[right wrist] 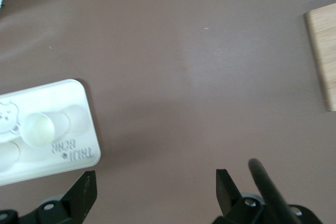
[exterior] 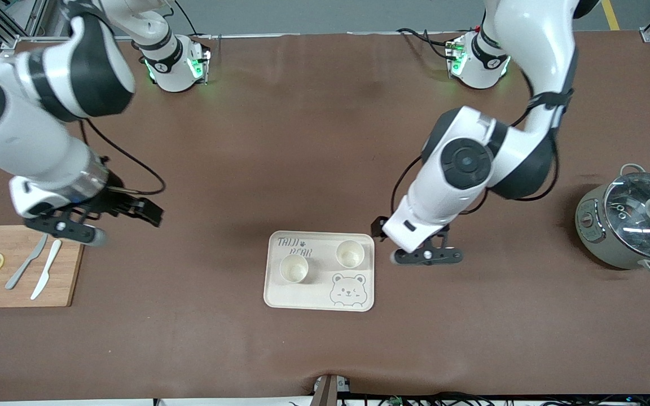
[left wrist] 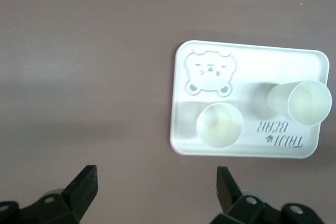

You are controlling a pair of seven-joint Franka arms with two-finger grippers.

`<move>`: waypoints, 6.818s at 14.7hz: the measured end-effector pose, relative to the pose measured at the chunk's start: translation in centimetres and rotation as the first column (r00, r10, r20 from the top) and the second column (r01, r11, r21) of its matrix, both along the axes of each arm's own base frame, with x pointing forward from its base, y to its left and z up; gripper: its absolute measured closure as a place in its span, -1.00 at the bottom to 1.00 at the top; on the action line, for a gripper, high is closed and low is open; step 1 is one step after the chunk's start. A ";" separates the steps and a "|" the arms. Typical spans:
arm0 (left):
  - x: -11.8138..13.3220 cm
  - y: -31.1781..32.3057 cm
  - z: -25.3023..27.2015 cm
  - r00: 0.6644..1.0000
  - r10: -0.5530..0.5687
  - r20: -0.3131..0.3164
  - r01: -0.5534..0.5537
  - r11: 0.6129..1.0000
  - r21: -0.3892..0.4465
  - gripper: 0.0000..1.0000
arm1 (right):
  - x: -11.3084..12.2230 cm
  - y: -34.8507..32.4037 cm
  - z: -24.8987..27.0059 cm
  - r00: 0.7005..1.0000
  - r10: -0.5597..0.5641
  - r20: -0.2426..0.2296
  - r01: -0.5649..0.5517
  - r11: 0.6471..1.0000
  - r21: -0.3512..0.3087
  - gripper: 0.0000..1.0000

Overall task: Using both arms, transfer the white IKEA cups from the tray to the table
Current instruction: 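Lower the left and right grippers around the two white cups, then close the left and right grippers on the cup rims, then lift the cup with the left gripper and carry it toward the pot, then carry the cup with the right gripper toward the cutting board, then lower the cup with the right gripper beside the cutting board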

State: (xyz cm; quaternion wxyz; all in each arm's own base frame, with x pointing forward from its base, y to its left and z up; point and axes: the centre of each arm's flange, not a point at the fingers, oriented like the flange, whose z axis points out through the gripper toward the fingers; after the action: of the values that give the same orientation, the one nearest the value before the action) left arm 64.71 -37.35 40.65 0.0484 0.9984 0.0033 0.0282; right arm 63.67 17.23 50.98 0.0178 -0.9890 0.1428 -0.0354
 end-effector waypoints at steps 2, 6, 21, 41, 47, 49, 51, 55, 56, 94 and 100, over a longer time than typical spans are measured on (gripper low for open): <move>0.1 -1.6 -2.3 1.000 -0.004 0.019 0.004 1.000 -0.015 -1.00 | 0.6 2.8 -2.4 0.999 -0.033 0.013 0.033 0.999 0.009 -1.00; 0.7 -3.0 -7.4 0.999 -0.010 0.038 0.011 0.999 -0.033 -1.00 | 1.3 7.6 -7.5 0.997 -0.065 0.030 0.064 0.998 0.023 -1.00; -0.1 -5.4 -14.9 1.000 0.010 0.022 -0.009 0.999 -0.038 -1.00 | 2.2 17.7 -21.9 0.996 -0.043 0.075 0.039 0.998 0.048 -1.00; -1.4 -5.0 -19.7 0.989 0.124 0.074 -0.123 0.992 -0.020 -0.52 | 2.1 19.9 -27.7 0.993 -0.017 0.113 0.009 0.998 0.066 -1.00; -1.9 -5.6 -19.8 0.990 0.120 0.071 -0.119 0.993 -0.019 0.74 | 1.9 20.3 -29.0 0.993 -0.011 0.119 0.002 0.998 0.068 -1.00; -1.9 -5.6 -19.8 0.990 0.120 0.071 -0.119 0.993 -0.018 0.93 | 1.9 20.4 -29.2 0.992 -0.009 0.122 0.001 0.998 0.070 -1.00; -1.9 -5.6 -19.8 0.990 0.120 0.071 -0.119 0.993 -0.019 0.93 | 2.0 20.5 -29.3 0.992 -0.009 0.125 0.000 0.997 0.072 -1.00; -2.1 -5.1 -16.9 0.992 0.121 0.030 -0.122 0.992 0.031 0.93 | 2.3 20.7 -28.5 0.990 -0.011 0.140 -0.001 0.997 0.080 -0.52; -2.2 -4.9 -14.8 0.992 0.123 0.020 -0.124 0.991 0.047 0.93 | 2.4 20.7 -28.4 0.990 -0.011 0.141 -0.001 0.997 0.080 -0.32; -20.7 33.6 -10.9 0.993 -0.054 0.103 0.048 0.997 0.053 0.93 | 2.2 -4.4 -12.5 0.967 0.250 -0.049 -0.252 0.967 -0.029 0.94; -20.7 33.0 -17.2 0.995 -0.061 0.077 0.057 0.997 0.046 0.93 | 1.6 -12.3 -15.5 0.938 0.347 -0.025 -0.348 0.937 -0.033 0.94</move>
State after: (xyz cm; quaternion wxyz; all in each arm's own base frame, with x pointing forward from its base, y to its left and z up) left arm 44.01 -4.39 23.46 0.0276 0.9970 -0.0286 0.0658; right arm 65.23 4.88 35.50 0.0044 -0.9991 -0.0343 -0.0249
